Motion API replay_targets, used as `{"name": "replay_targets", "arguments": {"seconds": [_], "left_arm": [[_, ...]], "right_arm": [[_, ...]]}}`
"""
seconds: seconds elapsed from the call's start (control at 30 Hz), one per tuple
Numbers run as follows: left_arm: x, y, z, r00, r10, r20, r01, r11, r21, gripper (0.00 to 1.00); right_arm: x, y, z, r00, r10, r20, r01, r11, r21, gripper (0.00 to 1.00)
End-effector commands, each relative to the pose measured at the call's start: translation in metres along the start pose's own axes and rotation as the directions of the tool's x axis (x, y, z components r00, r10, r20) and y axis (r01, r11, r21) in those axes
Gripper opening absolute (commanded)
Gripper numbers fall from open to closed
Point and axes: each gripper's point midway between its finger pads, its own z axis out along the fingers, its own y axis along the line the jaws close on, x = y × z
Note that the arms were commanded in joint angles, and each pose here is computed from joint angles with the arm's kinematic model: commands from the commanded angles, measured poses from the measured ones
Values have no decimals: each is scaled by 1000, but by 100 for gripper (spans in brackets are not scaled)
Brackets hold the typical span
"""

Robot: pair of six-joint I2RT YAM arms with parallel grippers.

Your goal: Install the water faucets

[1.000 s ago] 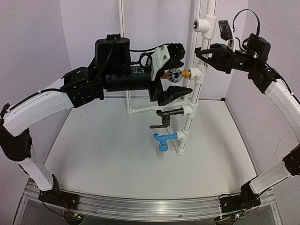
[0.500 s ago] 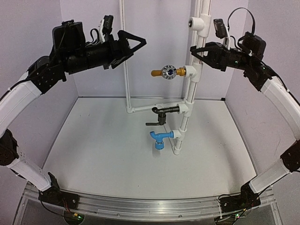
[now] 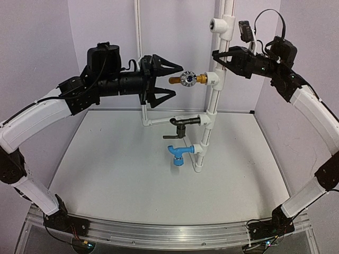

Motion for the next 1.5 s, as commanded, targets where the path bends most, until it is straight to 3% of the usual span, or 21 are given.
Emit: {"name": "replay_targets", "arguments": {"seconds": [0.0, 0.27, 0.43, 0.6, 0.8, 0.97, 1.07, 1.13, 1.27, 1.4, 1.47], "left_arm": [[2, -38, 7, 996, -50, -72, 60, 988, 144, 85], [11, -43, 28, 984, -30, -177, 67, 977, 205, 75], [13, -45, 25, 985, 65, -162, -25, 972, 236, 66], [13, -33, 16, 972, 212, -102, -190, 964, 186, 55], [12, -7, 16, 884, 453, -116, -449, 891, 62, 47], [5, 12, 22, 722, 674, -159, -684, 730, -11, 43], [-1, 15, 24, 586, 797, -146, -807, 590, -19, 41], [-4, 17, 23, 470, 872, -136, -882, 472, -19, 40], [-16, 19, 21, 205, 973, -108, -978, 200, -61, 38], [-27, 19, 24, -155, 979, -131, -975, -173, -137, 37], [-29, 22, 28, -303, 941, -154, -930, -327, -166, 35]], "right_arm": [[50, -29, 6, 946, 315, -75, -309, 947, 85, 1], [51, -26, 5, 946, 314, -78, -308, 948, 82, 3], [52, -26, 5, 943, 323, -79, -317, 945, 80, 3], [53, -25, 5, 942, 326, -81, -321, 944, 77, 3], [54, -18, 4, 939, 333, -90, -329, 943, 54, 3], [53, -11, 3, 932, 349, -98, -348, 937, 27, 3], [54, -8, 3, 926, 362, -105, -363, 932, 13, 5], [54, -5, 2, 923, 370, -108, -372, 928, 6, 6], [55, -1, 1, 915, 387, -113, -389, 921, -1, 8], [58, 1, 0, 904, 411, -117, -414, 910, 2, 9], [59, 2, -1, 900, 420, -118, -423, 906, 5, 9]]}}
